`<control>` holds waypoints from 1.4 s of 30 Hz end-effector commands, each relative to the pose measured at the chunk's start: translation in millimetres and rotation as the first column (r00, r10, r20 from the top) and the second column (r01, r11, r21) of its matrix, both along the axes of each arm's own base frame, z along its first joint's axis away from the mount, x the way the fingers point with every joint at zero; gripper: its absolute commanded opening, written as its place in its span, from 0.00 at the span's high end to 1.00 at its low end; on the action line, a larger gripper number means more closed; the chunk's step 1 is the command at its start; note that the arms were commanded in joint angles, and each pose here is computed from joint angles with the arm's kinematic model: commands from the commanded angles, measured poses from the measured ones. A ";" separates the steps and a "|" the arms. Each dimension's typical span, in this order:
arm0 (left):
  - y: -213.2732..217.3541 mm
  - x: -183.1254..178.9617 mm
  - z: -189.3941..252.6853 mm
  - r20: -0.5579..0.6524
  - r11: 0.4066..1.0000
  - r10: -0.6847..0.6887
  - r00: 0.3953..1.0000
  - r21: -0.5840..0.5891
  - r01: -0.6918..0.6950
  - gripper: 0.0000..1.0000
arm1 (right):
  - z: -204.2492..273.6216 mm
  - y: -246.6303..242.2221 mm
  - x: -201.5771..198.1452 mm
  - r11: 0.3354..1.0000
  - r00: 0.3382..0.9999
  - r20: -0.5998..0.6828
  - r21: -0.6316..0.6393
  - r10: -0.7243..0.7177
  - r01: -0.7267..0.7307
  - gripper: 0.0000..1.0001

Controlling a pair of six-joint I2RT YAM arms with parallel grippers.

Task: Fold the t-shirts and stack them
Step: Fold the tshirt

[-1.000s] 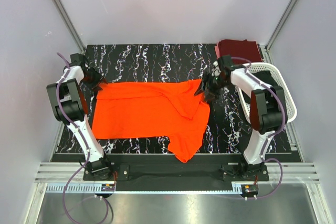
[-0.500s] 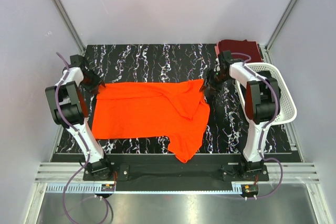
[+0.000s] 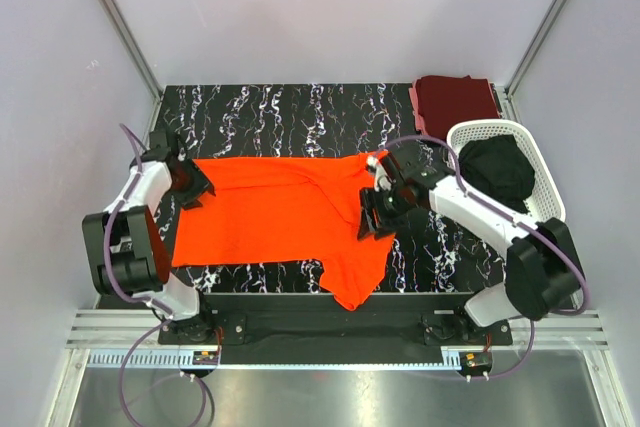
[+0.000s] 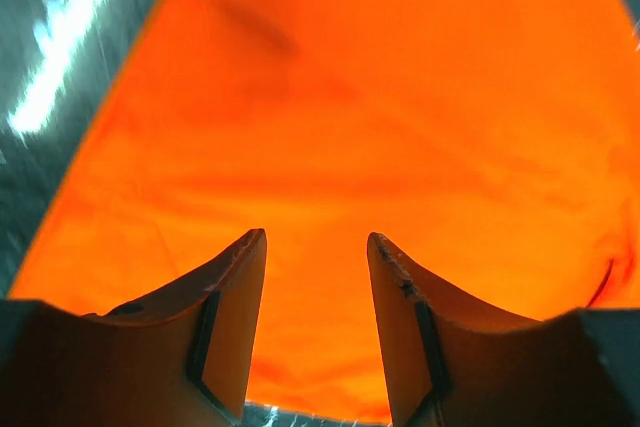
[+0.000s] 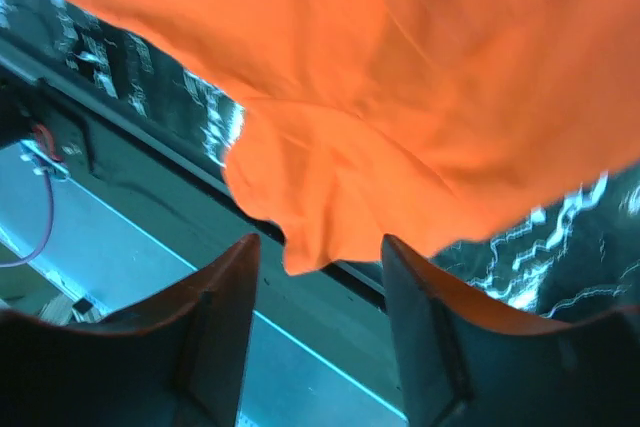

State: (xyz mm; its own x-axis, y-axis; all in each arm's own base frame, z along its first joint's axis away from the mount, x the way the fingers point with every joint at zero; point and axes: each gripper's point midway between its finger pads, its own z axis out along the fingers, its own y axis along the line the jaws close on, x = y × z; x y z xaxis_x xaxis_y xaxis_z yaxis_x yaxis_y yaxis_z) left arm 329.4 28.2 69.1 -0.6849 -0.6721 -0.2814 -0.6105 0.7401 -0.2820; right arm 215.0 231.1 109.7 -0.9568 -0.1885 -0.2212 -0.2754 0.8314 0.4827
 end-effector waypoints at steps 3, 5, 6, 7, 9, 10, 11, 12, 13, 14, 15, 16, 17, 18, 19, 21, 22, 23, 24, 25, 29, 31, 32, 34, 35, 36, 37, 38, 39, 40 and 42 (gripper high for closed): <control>-21.6 -27.7 -5.1 -0.028 0.999 -0.011 1.000 -0.045 0.010 0.51 | -40.5 -23.8 -32.7 0.991 0.988 -0.093 -0.061 -0.123 0.118 0.46; -26.6 -36.7 -10.6 -0.061 0.999 0.005 0.998 -0.049 -0.008 0.51 | -50.5 -28.2 -29.1 0.983 0.982 -0.089 -0.094 -0.167 0.159 0.47; -27.8 -41.6 -14.1 -0.086 0.999 0.013 0.996 -0.045 -0.017 0.51 | -54.0 -30.4 -27.3 0.979 0.980 -0.087 -0.113 -0.180 0.170 0.47; -27.4 -44.7 -20.5 -0.119 0.999 0.036 0.992 -0.030 -0.040 0.51 | -58.4 -34.1 -22.3 0.971 0.977 -0.069 -0.142 -0.203 0.192 0.47; -27.3 -45.8 -27.6 -0.159 0.998 0.053 0.986 -0.027 -0.058 0.51 | -63.4 -33.9 -12.6 0.966 0.975 -0.045 -0.154 -0.218 0.209 0.47; -30.5 -47.2 -37.2 -0.202 0.997 0.060 0.977 -0.042 -0.070 0.50 | -65.5 -36.5 -5.3 0.958 0.972 -0.022 -0.172 -0.235 0.228 0.47; -29.4 -46.8 -40.5 -0.229 0.996 0.072 0.971 -0.035 -0.082 0.50 | -72.7 -40.1 -0.1 0.950 0.967 -0.029 -0.197 -0.251 0.241 0.46; -27.9 -39.8 -37.5 -0.238 0.995 0.082 0.968 -0.030 -0.091 0.50 | -71.3 -38.6 10.7 0.948 0.965 -0.017 -0.190 -0.263 0.255 0.47; -28.1 -36.8 -47.1 -0.276 0.996 0.078 0.958 -0.030 -0.090 0.50 | -72.0 -37.7 17.0 0.950 0.966 -0.020 -0.185 -0.259 0.251 0.47; -26.8 -32.4 -49.2 -0.285 0.996 0.080 0.955 -0.025 -0.091 0.50 | -80.9 -41.5 24.3 0.944 0.961 -0.041 -0.202 -0.275 0.261 0.47; -23.9 -18.3 -45.2 -0.274 0.996 0.083 0.958 -0.019 -0.091 0.50 | -78.4 -38.9 37.7 0.944 0.960 -0.030 -0.192 -0.279 0.268 0.46; -21.9 -13.1 -46.8 -0.282 0.996 0.085 0.956 -0.009 -0.091 0.50 | -81.8 -40.9 45.0 0.942 0.959 -0.033 -0.198 -0.282 0.271 0.46; -20.9 -10.5 -57.4 -0.316 0.996 0.084 0.945 -0.006 -0.090 0.50 | -96.6 -44.6 49.0 0.936 0.953 -0.071 -0.225 -0.294 0.271 0.46; -20.9 -4.3 -58.6 -0.322 0.996 0.080 0.943 -0.011 -0.088 0.50 | -93.2 -49.1 69.5 0.929 0.944 -0.063 -0.211 -0.323 0.304 0.46; -18.8 13.8 -51.9 -0.292 0.996 0.077 0.953 -0.014 -0.085 0.50 | -95.1 -51.8 79.0 0.931 0.945 -0.064 -0.208 -0.320 0.301 0.46; -17.4 26.1 -62.5 -0.319 0.997 0.072 0.945 -0.016 -0.082 0.49 | -94.6 -57.2 109.9 0.922 0.943 -0.034 -0.222 -0.331 0.315 0.45; -13.9 49.6 -55.1 -0.278 0.997 0.068 0.958 -0.012 -0.074 0.50 | -92.4 -60.5 122.4 0.924 0.950 -0.007 -0.235 -0.312 0.301 0.45; -12.1 59.7 -54.2 -0.273 0.998 0.062 0.960 -0.012 -0.068 0.50 | -84.4 -54.8 148.7 0.929 0.954 0.023 -0.219 -0.300 0.297 0.45; -10.5 58.9 -66.9 -0.329 0.998 0.058 0.943 -0.003 -0.063 0.50 | -81.3 -55.9 152.0 0.932 0.959 0.007 -0.234 -0.284 0.277 0.44; -4.7 86.4 -50.0 -0.269 0.998 0.063 0.961 0.013 -0.062 0.50 | -77.1 -57.2 161.4 0.934 0.966 0.026 -0.251 -0.256 0.254 0.43; -1.1 106.7 -29.8 -0.218 0.999 0.047 0.975 0.019 -0.044 0.46 | -50.1 -52.9 184.3 0.939 0.971 0.067 -0.248 -0.228 0.238 0.38; -9.8 110.4 -8.1 -0.136 1.000 0.018 0.991 -0.020 -0.021 0.44 | -43.0 -51.1 175.4 0.945 0.971 0.059 -0.223 -0.230 0.237 0.36; -14.3 92.2 -17.5 -0.164 0.999 0.009 0.986 -0.039 -0.016 0.42 | -28.8 -50.6 169.6 0.950 0.970 0.079 -0.200 -0.230 0.241 0.34; -22.0 84.2 1.4 -0.084 0.998 -0.008 0.996 -0.063 0.002 0.40 | -20.4 -53.4 143.1 0.956 0.971 0.070 -0.170 -0.229 0.238 0.33; -26.2 67.0 -10.5 -0.106 0.997 -0.017 0.994 -0.073 0.009 0.39 | -30.2 -55.8 122.3 0.958 0.972 0.022 -0.166 -0.232 0.233 0.32; -25.8 57.0 -8.8 -0.104 0.998 -0.013 0.995 -0.067 0.006 0.39 | -28.7 -58.1 113.4 0.959 0.973 0.025 -0.163 -0.231 0.232 0.32; -25.8 48.5 -8.0 -0.103 0.998 -0.012 0.995 -0.061 0.006 0.39 | -25.1 -54.0 101.8 0.965 0.973 0.002 -0.126 -0.232 0.231 0.32; -25.6 43.0 8.8 -0.055 0.999 -0.011 0.998 -0.049 0.009 0.39 | -24.1 -54.4 78.6 0.970 0.974 -0.019 -0.103 -0.225 0.222 0.32; -22.8 25.5 -0.6 -0.084 1.000 0.000 0.997 -0.028 -0.002 0.38 | -21.7 -49.1 70.8 0.974 0.976 -0.021 -0.064 -0.218 0.216 0.32; -21.3 20.3 3.0 -0.068 1.000 0.005 0.998 -0.017 -0.006 0.37 | -17.0 -38.4 58.0 0.979 0.977 -0.055 -0.005 -0.206 0.206 0.32; -15.1 11.9 19.0 -0.008 1.000 0.028 1.000 0.003 -0.028 0.36 | -17.2 -22.7 31.9 0.985 0.985 -0.059 0.047 -0.163 0.166 0.32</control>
